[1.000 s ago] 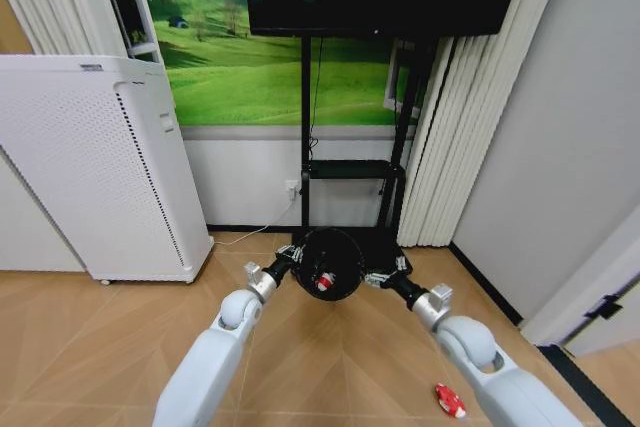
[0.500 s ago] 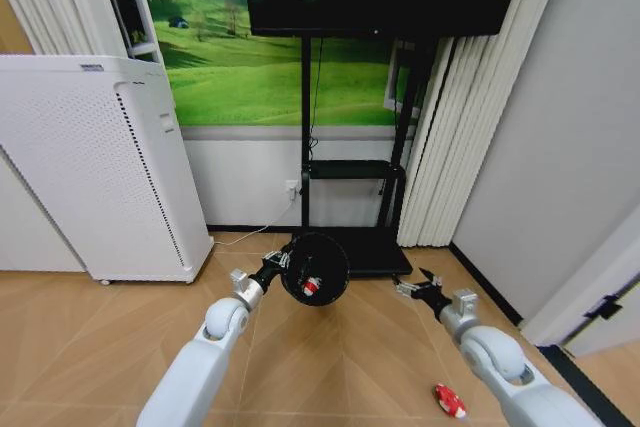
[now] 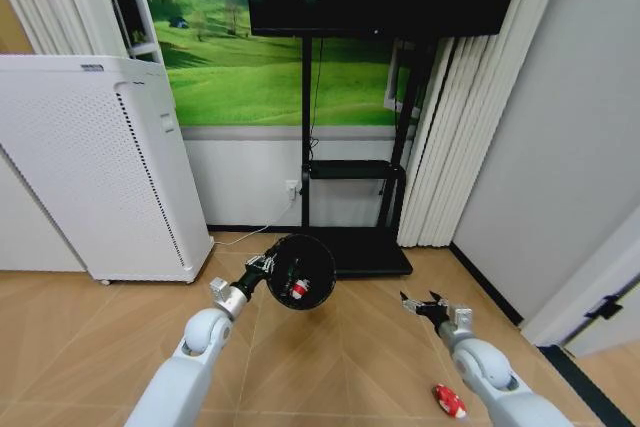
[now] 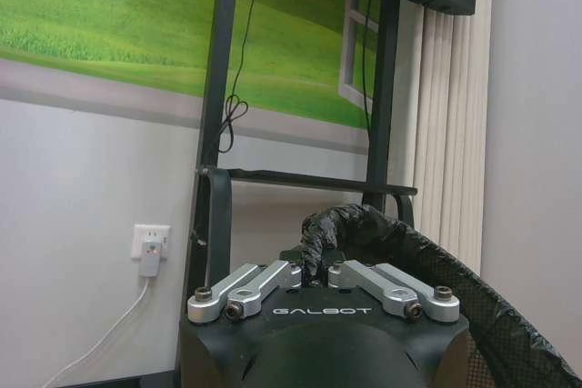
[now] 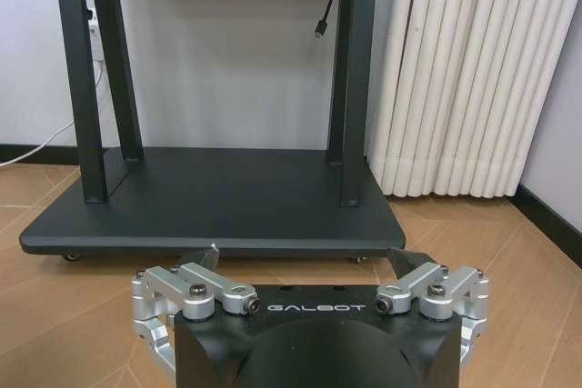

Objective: Pick up the trash bin and place the garbage on the floor into it.

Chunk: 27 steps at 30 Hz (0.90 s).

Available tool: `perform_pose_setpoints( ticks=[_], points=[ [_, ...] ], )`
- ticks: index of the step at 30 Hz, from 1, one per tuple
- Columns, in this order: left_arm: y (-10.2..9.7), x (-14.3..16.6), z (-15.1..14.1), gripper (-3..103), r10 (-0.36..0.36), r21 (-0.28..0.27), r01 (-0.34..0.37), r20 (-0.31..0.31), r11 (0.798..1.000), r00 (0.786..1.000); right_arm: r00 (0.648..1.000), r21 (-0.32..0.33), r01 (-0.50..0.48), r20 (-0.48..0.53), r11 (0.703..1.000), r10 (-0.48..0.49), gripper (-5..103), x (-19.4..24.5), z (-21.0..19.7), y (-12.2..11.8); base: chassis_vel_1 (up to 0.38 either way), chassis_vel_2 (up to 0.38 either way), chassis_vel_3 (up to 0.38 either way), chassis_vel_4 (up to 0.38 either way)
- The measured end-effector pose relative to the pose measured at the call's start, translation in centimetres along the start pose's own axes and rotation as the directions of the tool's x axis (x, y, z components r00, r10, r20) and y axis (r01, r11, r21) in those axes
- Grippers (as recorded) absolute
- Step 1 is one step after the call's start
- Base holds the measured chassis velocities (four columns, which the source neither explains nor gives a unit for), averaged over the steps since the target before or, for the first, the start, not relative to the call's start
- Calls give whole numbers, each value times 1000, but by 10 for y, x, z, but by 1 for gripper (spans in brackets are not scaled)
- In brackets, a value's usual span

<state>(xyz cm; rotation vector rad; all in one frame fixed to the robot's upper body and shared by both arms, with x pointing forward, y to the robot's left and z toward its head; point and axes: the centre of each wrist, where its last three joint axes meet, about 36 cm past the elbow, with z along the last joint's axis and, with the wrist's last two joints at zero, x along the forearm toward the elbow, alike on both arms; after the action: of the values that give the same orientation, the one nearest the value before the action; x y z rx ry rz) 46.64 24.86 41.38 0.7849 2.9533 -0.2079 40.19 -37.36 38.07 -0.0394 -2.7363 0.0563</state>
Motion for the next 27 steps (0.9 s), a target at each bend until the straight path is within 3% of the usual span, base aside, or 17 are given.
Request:
perform_pose_setpoints(
  ticks=[23,27],
  points=[
    [-1,2,-1,8,-2,-7,2,-5,1000,1000,999,10,24,30,1000,-24,100,3,-6,3,-18,-19,16,13],
    [-10,7,-5,8,-28,-7,27,-19,1000,999,999,32,24,-45,999,-23,100,7,10,-1,0,0,0,0]
  ],
)
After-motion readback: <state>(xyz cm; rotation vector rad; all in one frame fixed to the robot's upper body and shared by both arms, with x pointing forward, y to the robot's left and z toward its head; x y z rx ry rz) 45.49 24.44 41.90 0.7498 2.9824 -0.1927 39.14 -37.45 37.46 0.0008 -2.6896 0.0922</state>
